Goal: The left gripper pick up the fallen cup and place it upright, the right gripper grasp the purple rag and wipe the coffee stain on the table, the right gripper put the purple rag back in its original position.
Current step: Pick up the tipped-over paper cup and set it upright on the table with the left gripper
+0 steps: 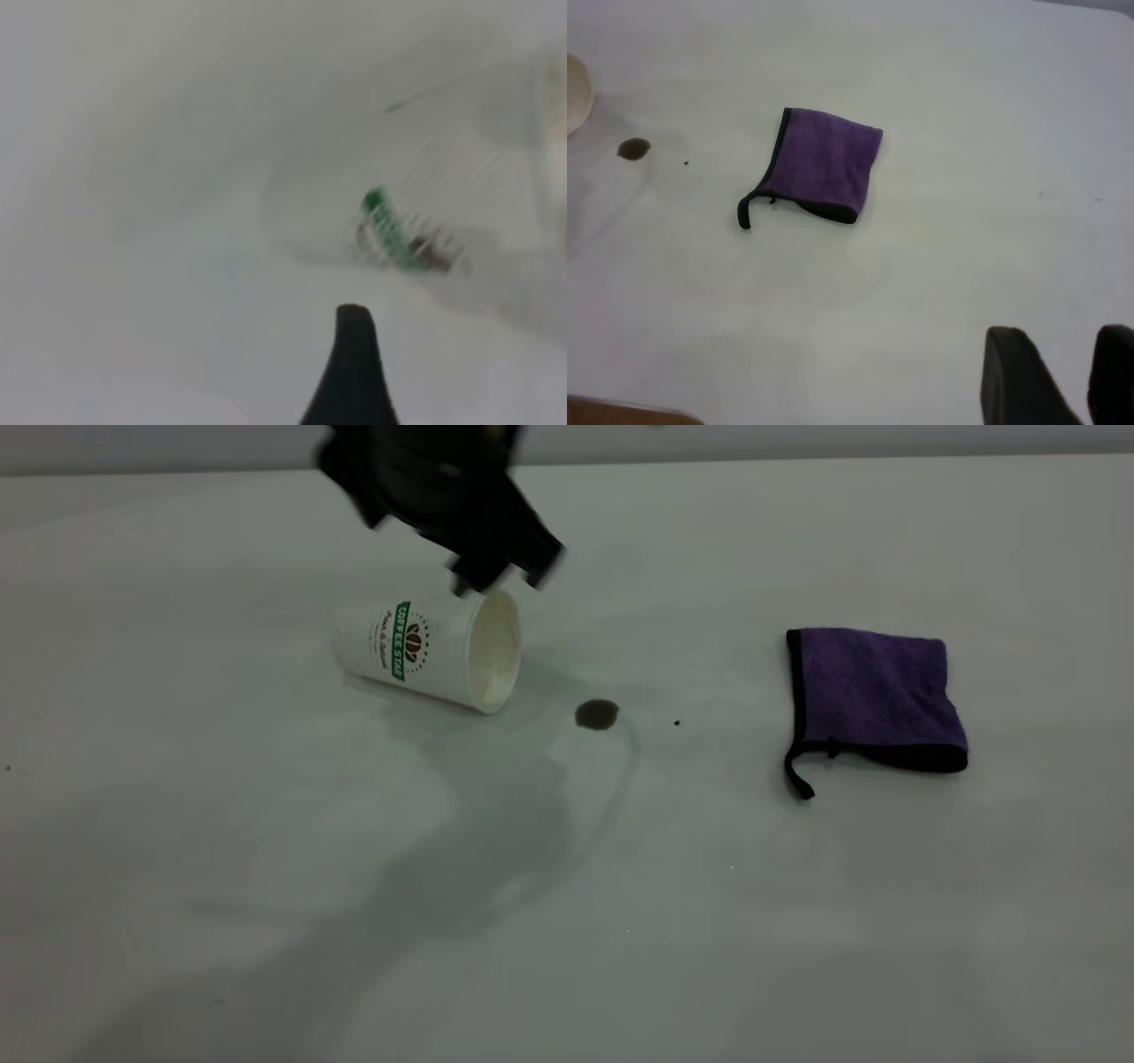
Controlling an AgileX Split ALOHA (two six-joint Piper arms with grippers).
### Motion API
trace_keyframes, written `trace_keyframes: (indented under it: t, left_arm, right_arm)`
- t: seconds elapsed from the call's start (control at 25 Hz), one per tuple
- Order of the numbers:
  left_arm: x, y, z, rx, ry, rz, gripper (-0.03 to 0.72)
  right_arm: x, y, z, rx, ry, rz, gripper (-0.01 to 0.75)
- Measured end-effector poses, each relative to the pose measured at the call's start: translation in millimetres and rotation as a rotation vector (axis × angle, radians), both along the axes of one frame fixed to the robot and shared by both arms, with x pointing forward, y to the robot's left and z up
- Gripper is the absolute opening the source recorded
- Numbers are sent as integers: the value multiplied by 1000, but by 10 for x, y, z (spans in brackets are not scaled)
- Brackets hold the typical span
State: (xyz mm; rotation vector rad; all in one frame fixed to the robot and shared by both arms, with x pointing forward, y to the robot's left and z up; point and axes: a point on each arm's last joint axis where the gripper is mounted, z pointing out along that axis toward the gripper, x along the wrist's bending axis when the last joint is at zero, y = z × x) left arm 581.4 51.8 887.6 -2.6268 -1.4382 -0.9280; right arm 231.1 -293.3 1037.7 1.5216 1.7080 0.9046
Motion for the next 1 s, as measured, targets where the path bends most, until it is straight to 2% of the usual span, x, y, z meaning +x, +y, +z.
trace_keyframes:
  t: [0.16, 0.32, 0.76, 0.92, 1.0]
  left_arm:
    - [103, -198, -219, 72, -8, -12, 683]
    - [207, -286, -410, 142, -1, -22, 672]
    - [310, -296, -824, 311, 1, -87, 629]
    - [345, -246, -955, 371, -9, -116, 514]
    - [359, -221, -962, 411, -20, -121, 393]
  right_arm:
    - [0, 0, 0, 0, 0, 0, 238]
    - [0, 0, 0, 0, 0, 0, 238]
    - [0, 0, 0, 0, 0, 0, 238]
    - [0, 0, 0, 0, 0, 0, 238]
    - [0, 0, 0, 0, 0, 0, 238]
